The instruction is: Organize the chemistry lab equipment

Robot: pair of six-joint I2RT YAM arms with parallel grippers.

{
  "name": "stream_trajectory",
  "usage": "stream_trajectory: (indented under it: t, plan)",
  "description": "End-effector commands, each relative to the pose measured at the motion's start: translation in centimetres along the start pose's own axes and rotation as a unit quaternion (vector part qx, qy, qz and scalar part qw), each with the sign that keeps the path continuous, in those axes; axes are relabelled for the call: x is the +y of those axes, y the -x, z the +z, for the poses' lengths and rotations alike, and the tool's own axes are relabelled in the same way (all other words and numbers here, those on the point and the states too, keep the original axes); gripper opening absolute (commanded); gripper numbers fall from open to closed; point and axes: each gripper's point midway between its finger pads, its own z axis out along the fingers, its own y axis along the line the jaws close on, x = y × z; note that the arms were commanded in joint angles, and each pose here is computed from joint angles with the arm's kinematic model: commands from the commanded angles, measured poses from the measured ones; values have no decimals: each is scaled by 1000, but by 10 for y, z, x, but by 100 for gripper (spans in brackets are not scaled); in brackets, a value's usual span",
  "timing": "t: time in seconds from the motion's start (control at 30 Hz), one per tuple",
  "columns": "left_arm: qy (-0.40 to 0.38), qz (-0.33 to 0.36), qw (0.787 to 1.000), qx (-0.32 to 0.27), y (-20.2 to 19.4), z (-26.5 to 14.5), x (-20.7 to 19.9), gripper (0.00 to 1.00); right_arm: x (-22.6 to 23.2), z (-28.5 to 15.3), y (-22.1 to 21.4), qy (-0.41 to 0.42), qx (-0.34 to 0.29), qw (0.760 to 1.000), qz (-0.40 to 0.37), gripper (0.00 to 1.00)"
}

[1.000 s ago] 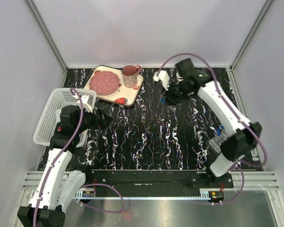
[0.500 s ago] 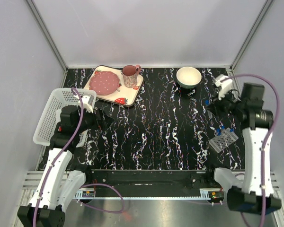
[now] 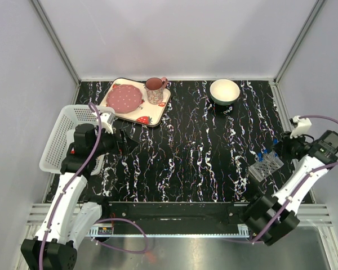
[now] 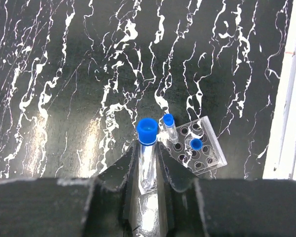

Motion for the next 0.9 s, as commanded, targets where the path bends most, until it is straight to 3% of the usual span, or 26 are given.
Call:
stream_trajectory:
  t: [0.0, 0.13, 0.37, 0.87]
  plan:
    - [-29, 12, 999, -8, 5, 6, -7, 99, -12, 1, -3, 16, -48, 999, -14, 21]
    - [-34, 4, 999, 0, 3, 9, -7, 99, -19, 12, -23, 11, -60, 998, 7, 21]
    - [-32, -3, 999, 11, 0, 15, -4, 99, -42, 26, -33, -49, -95, 993, -45, 21]
    - [-31, -13, 999, 19, -3, 18, -2, 99, -41, 51, -54, -42, -138, 988, -61, 22]
